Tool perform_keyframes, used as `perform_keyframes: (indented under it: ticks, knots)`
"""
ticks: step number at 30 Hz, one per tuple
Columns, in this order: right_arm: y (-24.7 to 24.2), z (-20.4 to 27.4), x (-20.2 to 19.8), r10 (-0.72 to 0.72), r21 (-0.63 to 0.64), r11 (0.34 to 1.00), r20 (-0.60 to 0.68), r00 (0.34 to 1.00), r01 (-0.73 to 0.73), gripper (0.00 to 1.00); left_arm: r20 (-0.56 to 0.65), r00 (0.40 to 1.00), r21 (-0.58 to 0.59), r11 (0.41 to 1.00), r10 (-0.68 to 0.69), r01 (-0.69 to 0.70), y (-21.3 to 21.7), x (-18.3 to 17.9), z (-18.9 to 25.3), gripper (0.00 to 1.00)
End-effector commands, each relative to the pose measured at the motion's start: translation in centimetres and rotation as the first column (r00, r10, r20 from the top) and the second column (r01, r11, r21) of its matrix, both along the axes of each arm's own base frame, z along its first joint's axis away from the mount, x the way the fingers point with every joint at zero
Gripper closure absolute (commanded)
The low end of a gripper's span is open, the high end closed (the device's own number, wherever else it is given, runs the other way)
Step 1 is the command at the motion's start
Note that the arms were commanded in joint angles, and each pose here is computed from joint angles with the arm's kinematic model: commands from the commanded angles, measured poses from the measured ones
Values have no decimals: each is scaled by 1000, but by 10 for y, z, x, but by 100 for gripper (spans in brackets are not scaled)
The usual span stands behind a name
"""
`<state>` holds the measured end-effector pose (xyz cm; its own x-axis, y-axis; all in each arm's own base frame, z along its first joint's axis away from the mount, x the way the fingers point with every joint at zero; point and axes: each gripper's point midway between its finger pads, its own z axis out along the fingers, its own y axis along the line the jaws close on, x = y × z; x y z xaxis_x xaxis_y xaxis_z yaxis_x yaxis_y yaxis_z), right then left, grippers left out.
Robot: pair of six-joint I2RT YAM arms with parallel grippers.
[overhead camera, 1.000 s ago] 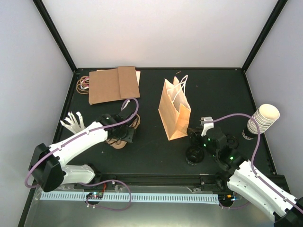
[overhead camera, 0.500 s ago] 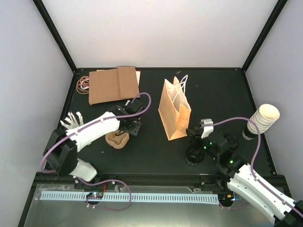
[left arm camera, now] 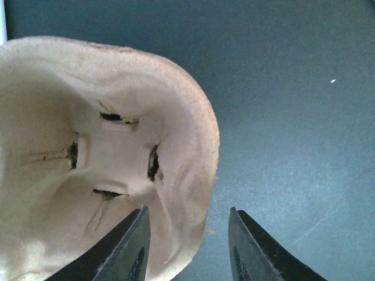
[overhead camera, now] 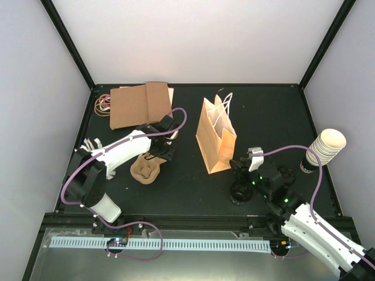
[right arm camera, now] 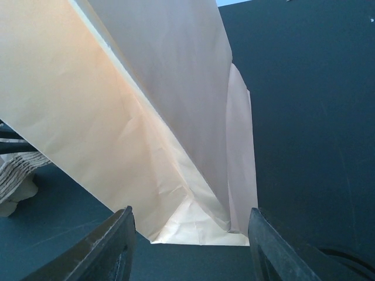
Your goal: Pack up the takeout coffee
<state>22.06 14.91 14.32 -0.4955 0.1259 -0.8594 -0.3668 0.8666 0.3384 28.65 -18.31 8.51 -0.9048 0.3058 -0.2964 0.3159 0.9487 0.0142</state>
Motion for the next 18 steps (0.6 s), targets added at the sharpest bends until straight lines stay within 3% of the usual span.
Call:
perform_keyframes:
  ticks: [1, 6, 18]
  knots:
    - [2, 4, 2, 7, 9, 1000, 27, 1000, -7, 44, 12, 1000, -81, 996, -29, 30, -15, 14, 12, 62]
    - [3, 2, 3, 9, 3, 1000, 20, 1000, -9, 44, -20, 999, -75, 997, -26, 24, -12, 15, 6, 69]
    - [3, 2, 3, 9, 2, 1000, 19, 1000, -9, 44, -46, 999, -8, 1000, 20, -20, 4, 9, 2, 68]
